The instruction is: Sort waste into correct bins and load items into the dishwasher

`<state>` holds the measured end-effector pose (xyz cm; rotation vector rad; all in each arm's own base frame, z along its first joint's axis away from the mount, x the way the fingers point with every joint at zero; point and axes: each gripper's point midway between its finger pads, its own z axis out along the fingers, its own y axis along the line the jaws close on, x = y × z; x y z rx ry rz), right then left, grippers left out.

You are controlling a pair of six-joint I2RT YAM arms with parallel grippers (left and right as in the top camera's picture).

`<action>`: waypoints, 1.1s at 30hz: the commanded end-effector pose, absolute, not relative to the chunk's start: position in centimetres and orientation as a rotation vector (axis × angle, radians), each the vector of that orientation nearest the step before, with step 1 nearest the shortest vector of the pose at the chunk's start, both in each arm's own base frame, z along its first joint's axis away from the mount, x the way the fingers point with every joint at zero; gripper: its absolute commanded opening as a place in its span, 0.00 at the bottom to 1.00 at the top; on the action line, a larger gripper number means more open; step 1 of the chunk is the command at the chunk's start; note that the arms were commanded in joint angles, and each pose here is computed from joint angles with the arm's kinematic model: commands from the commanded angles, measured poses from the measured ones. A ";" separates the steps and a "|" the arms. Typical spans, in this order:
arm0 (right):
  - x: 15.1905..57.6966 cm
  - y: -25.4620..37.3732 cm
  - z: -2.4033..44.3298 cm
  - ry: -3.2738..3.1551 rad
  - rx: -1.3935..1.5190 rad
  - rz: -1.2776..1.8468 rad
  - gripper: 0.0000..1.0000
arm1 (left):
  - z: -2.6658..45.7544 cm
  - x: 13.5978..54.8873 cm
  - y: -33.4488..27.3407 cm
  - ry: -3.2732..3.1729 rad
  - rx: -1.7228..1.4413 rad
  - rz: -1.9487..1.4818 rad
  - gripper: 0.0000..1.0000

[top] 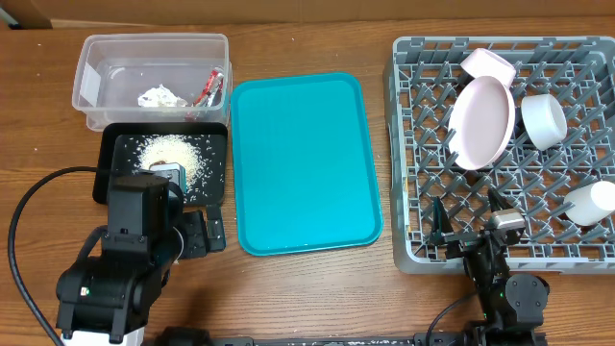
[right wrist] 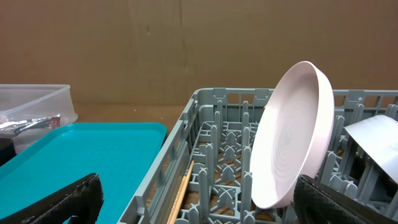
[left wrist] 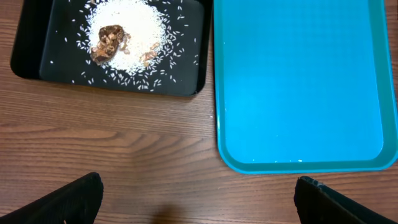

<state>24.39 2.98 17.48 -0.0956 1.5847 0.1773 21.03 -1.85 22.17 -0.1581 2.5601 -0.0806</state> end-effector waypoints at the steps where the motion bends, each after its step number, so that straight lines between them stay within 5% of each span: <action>1: 24.4 3.0 17.3 1.580 -0.100 0.175 1.00 | 22.8 20.4 -0.6 2.509 -0.200 -0.022 1.00; 33: 24.4 3.0 17.3 1.579 -0.100 0.175 1.00 | 16.6 24.6 -0.9 1.605 -0.066 -0.101 1.00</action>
